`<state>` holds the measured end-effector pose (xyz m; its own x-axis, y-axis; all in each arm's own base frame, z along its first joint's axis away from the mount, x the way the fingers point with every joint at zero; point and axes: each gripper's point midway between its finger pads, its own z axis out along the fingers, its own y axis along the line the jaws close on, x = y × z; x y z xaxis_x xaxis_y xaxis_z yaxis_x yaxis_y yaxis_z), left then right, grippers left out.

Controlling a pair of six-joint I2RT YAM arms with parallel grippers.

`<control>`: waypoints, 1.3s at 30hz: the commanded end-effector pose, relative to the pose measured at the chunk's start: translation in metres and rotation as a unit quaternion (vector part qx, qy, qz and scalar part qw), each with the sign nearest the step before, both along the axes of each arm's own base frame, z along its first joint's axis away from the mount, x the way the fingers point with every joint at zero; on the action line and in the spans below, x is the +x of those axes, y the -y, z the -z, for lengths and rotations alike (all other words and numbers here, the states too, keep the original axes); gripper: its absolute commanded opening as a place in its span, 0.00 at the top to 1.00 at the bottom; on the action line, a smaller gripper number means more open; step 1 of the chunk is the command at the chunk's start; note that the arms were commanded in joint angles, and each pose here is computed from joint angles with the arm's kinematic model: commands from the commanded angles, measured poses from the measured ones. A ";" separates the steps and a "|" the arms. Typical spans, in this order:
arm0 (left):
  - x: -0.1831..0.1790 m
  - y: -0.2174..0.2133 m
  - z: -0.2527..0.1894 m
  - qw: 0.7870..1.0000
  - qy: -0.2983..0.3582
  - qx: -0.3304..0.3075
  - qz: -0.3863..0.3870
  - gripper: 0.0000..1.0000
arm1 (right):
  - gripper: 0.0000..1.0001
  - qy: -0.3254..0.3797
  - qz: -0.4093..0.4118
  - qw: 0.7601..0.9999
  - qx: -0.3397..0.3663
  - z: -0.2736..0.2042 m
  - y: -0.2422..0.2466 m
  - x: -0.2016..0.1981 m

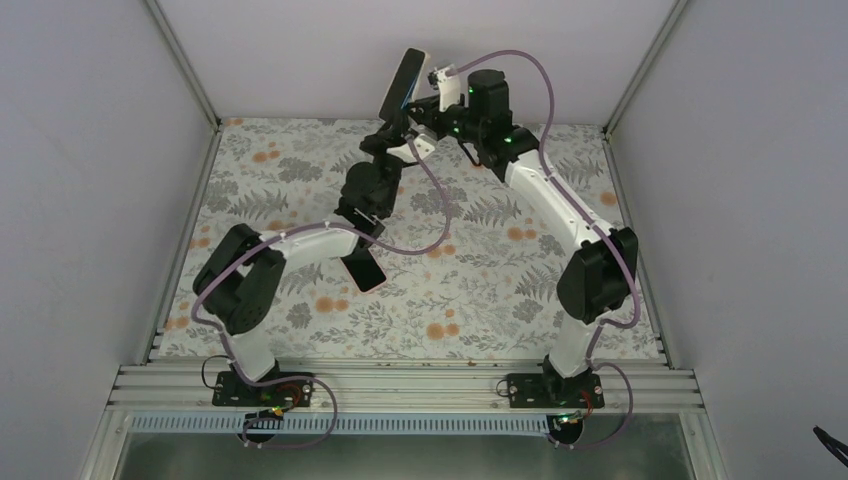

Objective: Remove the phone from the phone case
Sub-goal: Remove the phone case from the phone, then place the phone case at the center of the board.

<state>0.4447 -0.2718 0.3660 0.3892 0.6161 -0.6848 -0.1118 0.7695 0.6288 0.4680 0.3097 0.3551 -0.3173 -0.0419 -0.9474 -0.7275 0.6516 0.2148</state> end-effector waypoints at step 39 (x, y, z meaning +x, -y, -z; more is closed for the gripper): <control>-0.190 -0.157 0.291 0.862 -0.399 0.306 0.053 0.00 | 0.61 -0.319 -0.064 0.871 -0.369 0.273 0.178 -0.152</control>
<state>0.2574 -0.1029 0.0692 0.0258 0.9669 -0.2540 0.5108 0.2056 0.8347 0.3050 0.1313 0.0501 -0.7499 -0.6281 -0.2076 -0.6613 0.7193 0.2127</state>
